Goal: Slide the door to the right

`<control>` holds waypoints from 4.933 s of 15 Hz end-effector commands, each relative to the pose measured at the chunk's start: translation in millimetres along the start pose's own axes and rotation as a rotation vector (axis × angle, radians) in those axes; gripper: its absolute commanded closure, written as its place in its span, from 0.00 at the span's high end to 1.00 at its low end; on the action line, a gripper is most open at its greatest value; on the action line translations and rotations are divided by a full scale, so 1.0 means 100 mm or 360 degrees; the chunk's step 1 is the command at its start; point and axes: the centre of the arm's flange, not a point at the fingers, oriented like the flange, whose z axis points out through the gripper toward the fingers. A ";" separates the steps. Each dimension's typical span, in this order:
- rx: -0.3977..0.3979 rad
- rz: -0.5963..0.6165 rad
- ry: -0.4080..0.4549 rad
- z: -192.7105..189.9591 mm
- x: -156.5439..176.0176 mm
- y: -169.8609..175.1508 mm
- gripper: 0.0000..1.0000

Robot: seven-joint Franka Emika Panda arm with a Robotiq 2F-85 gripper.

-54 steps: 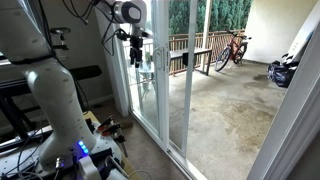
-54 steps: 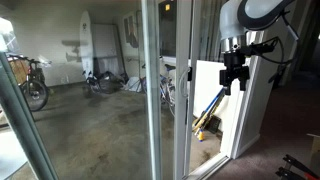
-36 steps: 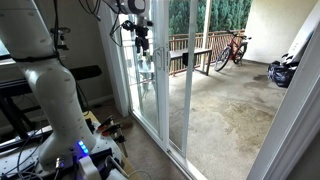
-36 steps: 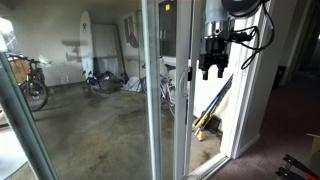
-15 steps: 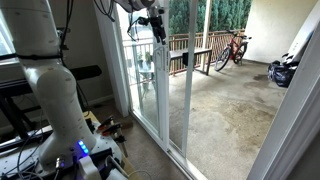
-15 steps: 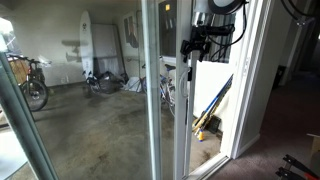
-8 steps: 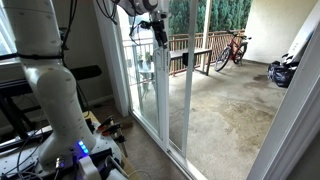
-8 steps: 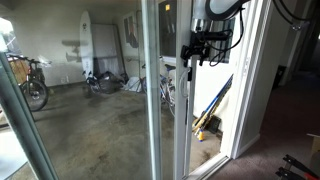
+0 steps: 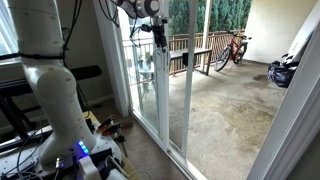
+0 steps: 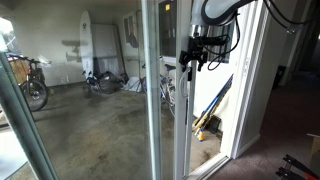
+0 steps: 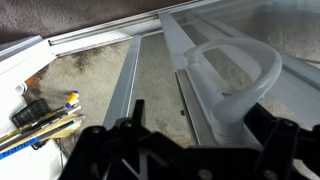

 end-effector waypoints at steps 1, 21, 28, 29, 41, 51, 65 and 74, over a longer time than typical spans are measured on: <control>-0.0029 0.0018 -0.0043 0.01 0.06 0.06 1.00; -0.0196 0.0303 -0.0123 -0.02 0.04 1.46 1.00; -0.0152 0.0397 -0.0090 0.00 0.02 1.99 1.00; -0.0145 0.0414 -0.0084 0.00 0.02 2.07 1.00; 0.0042 0.0606 -0.0111 0.05 0.10 3.17 1.00; 0.0086 0.0778 -0.0103 0.04 0.05 3.85 1.00; 0.0118 0.0810 -0.0084 0.07 0.14 3.77 1.00; 0.0187 0.0719 0.0014 -0.17 0.24 3.43 1.00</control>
